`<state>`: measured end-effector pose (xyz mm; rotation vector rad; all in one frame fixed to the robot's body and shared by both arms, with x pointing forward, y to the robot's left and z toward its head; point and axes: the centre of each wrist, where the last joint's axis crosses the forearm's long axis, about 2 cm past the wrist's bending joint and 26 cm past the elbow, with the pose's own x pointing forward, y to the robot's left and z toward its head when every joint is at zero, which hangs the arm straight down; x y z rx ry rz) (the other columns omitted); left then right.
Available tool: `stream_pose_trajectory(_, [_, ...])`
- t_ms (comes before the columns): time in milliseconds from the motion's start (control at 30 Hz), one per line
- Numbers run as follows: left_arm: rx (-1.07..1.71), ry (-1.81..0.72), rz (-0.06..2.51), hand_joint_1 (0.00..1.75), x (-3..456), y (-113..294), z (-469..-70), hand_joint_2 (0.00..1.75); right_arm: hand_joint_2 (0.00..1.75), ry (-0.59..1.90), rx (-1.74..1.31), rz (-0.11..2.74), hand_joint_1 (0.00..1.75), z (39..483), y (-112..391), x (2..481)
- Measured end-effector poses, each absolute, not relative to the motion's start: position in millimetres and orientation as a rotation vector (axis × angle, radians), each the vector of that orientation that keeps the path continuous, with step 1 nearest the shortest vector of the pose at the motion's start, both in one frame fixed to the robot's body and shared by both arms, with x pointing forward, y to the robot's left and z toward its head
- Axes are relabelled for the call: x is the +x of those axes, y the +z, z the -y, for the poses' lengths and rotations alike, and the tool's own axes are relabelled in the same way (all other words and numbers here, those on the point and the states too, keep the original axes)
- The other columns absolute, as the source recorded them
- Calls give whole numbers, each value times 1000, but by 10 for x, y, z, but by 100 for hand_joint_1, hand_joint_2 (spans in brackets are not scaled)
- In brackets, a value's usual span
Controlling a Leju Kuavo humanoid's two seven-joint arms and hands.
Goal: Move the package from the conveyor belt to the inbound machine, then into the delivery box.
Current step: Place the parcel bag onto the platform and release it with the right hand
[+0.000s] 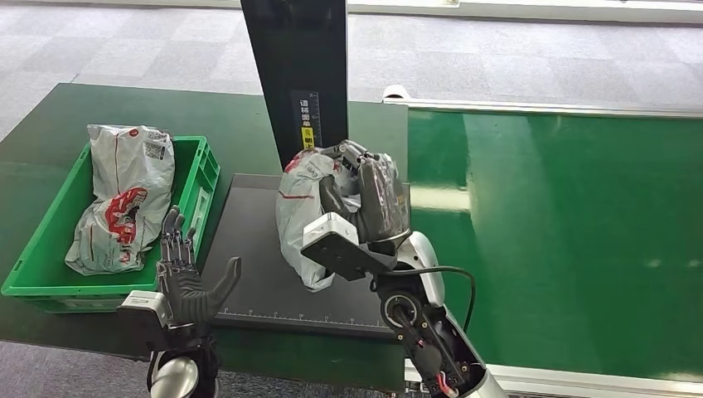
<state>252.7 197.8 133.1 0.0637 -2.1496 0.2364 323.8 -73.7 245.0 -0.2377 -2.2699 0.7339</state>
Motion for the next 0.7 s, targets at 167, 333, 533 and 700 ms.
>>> stream_pose_trajectory(167, [66, 238, 2146, 0, 2530, 1315, -1975, 175, 175, 703, -250, 2348, 175, 761, 2721, 3315])
stream_pose_trajectory(333, [73, 243, 2143, 0, 2530, 1299, -1984, 175, 175, 694, -231, 2344, 175, 770, 2704, 3331])
stream_pose_trajectory(533, [74, 269, 2133, 0, 2534, 1291, -2011, 175, 175, 751, -174, 2155, 155, 762, 2182, 3334])
stream_pose_trajectory(700, [73, 275, 2116, 0, 2532, 1286, -2020, 175, 175, 842, -166, 1800, 175, 820, 1356, 3236])
